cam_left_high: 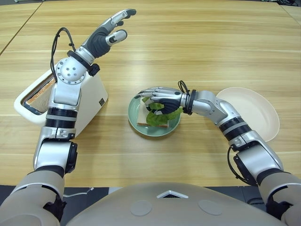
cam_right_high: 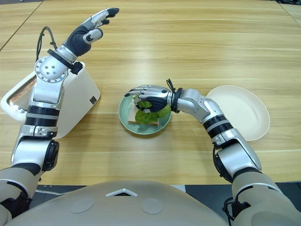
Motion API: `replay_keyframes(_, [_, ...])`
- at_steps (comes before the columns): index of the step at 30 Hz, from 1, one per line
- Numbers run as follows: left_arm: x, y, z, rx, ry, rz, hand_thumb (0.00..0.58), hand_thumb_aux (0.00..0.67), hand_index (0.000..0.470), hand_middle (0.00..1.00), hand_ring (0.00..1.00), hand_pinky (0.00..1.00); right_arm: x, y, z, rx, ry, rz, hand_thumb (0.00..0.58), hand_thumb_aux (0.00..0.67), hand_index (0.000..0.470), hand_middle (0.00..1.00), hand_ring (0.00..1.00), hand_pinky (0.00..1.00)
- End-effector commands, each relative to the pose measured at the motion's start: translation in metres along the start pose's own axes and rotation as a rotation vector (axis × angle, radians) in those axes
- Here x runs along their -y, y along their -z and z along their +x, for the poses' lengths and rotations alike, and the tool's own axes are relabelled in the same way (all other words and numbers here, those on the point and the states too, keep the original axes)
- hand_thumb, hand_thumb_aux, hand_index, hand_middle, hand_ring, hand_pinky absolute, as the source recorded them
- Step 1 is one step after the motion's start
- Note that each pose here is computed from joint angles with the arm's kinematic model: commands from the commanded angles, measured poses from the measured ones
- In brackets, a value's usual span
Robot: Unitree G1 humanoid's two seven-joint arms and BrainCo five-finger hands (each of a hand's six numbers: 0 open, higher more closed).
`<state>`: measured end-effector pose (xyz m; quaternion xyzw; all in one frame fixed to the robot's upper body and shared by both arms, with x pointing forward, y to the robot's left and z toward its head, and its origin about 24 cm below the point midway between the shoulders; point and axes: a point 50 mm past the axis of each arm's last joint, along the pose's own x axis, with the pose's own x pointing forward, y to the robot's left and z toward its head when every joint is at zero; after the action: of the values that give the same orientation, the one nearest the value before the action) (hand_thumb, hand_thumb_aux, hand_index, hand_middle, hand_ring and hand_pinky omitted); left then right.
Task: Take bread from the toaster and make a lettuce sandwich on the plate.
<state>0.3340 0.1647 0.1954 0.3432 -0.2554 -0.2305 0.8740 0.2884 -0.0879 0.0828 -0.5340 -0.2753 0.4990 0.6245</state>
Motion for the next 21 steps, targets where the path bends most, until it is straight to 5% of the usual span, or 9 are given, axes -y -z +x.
replay_keyframes(1, [0.002,0.000,0.002,0.005,0.022,0.001,0.000,0.000,0.000,0.00,0.00,0.00,0.007,0.001,0.010,0.006,0.013,-0.029,0.580,0.670,0.470,0.00,0.00,0.00])
replay_keyframes(6, [0.004,0.001,0.002,0.003,0.036,0.001,0.000,0.000,0.000,0.00,0.00,0.00,0.008,0.001,0.016,0.014,0.036,-0.036,0.580,0.670,0.470,0.00,0.00,0.00])
replay_keyframes(7, [0.005,0.001,0.002,0.004,0.039,0.002,0.000,0.000,0.000,0.00,0.00,0.00,0.009,0.001,0.016,0.014,0.045,-0.036,0.534,0.481,0.337,0.00,0.00,0.00])
replay_keyframes(9, [0.005,0.000,0.001,0.008,0.050,0.013,0.000,0.000,0.000,0.00,0.00,0.00,0.011,0.002,0.016,0.011,0.059,-0.043,0.390,0.286,0.201,0.00,0.00,0.00])
replay_keyframes(10, [0.006,-0.002,0.000,0.013,0.056,0.030,0.000,0.000,0.000,0.00,0.00,0.00,0.012,0.002,0.014,0.006,0.068,-0.048,0.045,0.026,0.018,0.00,0.00,0.00])
replay_keyframes(11, [0.005,-0.004,-0.001,0.018,0.062,0.046,0.000,0.000,0.000,0.00,0.00,0.00,0.014,0.003,0.013,0.000,0.074,-0.053,0.000,0.000,0.000,0.00,0.00,0.00])
replay_keyframes(16, [-0.006,-0.016,-0.009,0.017,0.096,0.226,0.000,0.000,0.000,0.00,0.00,0.00,0.027,0.007,-0.007,-0.049,0.110,-0.108,0.000,0.000,0.000,0.00,0.00,0.00])
replay_keyframes(21, [-0.057,-0.041,-0.037,-0.117,0.130,0.752,0.000,0.000,0.000,0.00,0.00,0.00,0.060,0.008,-0.050,-0.149,0.277,-0.186,0.000,0.000,0.000,0.00,0.00,0.00])
